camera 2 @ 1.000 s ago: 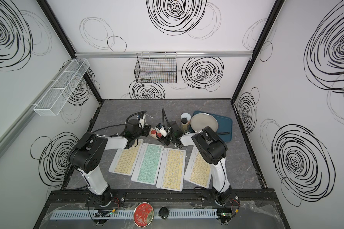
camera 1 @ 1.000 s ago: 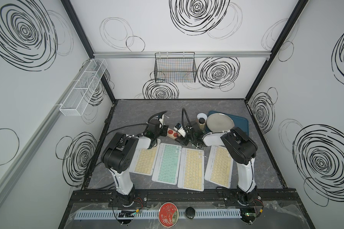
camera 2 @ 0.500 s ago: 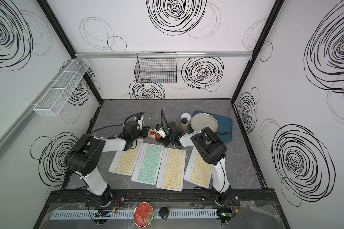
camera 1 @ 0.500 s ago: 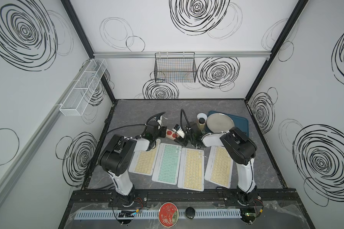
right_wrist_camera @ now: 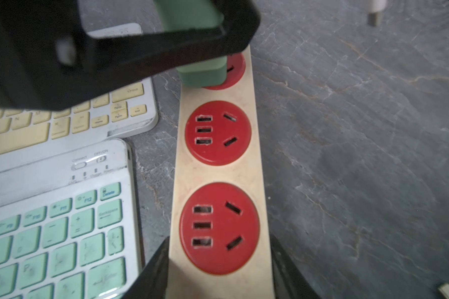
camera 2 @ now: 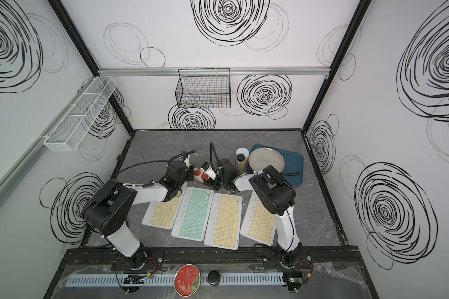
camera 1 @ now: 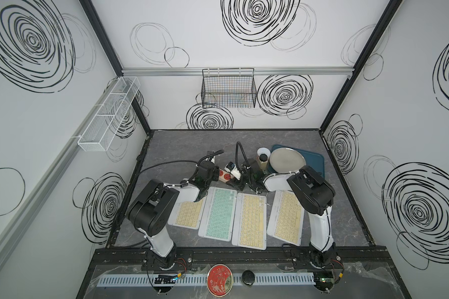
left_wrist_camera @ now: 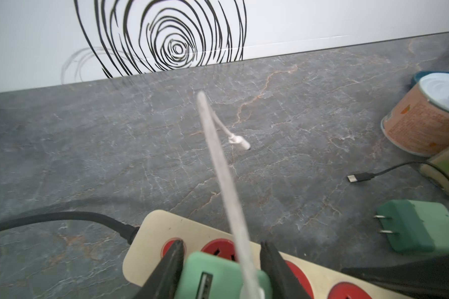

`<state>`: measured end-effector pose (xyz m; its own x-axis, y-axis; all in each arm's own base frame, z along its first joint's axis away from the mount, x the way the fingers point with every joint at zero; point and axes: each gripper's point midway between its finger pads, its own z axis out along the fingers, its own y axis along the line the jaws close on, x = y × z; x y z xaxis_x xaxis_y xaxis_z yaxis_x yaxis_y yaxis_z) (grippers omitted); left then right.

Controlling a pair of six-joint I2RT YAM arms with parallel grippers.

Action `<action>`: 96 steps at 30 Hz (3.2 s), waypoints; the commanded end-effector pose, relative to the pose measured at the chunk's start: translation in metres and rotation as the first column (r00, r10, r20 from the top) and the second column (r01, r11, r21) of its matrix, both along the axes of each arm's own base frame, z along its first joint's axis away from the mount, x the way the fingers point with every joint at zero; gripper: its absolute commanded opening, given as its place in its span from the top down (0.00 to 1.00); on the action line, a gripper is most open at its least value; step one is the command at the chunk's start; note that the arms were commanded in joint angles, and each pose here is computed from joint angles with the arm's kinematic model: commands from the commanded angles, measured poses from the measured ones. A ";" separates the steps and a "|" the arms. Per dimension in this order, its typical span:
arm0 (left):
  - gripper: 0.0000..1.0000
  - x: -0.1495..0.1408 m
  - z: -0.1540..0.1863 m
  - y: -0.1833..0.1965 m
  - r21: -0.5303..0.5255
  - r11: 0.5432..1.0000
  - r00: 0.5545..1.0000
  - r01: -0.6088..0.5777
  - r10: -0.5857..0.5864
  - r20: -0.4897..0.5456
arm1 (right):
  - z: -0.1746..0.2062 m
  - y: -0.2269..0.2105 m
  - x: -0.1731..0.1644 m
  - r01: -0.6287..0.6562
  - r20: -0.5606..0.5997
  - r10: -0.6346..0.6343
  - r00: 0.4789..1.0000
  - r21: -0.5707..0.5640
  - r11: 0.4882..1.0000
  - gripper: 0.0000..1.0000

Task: Unplug the wireless keyboard
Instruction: Remove the plug from the socket, then place the plug at the center of the board.

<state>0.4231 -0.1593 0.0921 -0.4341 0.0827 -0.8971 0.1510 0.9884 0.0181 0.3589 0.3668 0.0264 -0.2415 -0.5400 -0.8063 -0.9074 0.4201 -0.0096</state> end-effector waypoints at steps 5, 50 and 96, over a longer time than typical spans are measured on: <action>1.00 0.023 0.066 -0.027 -0.275 0.948 0.982 0.160 -0.124 0.143 | -0.074 -0.039 -0.013 0.100 -0.151 -0.132 0.980 -0.201 0.974 1.00; 1.00 0.023 0.053 0.006 -0.182 0.981 0.998 -0.065 0.063 -0.018 | -0.069 -0.027 -0.009 0.114 -0.143 -0.143 0.979 -0.195 0.974 0.71; 1.00 -0.003 0.027 0.108 -0.558 0.781 0.907 -0.282 0.407 0.112 | 0.069 -0.023 -0.013 0.186 -0.073 -0.177 0.982 0.157 0.970 0.12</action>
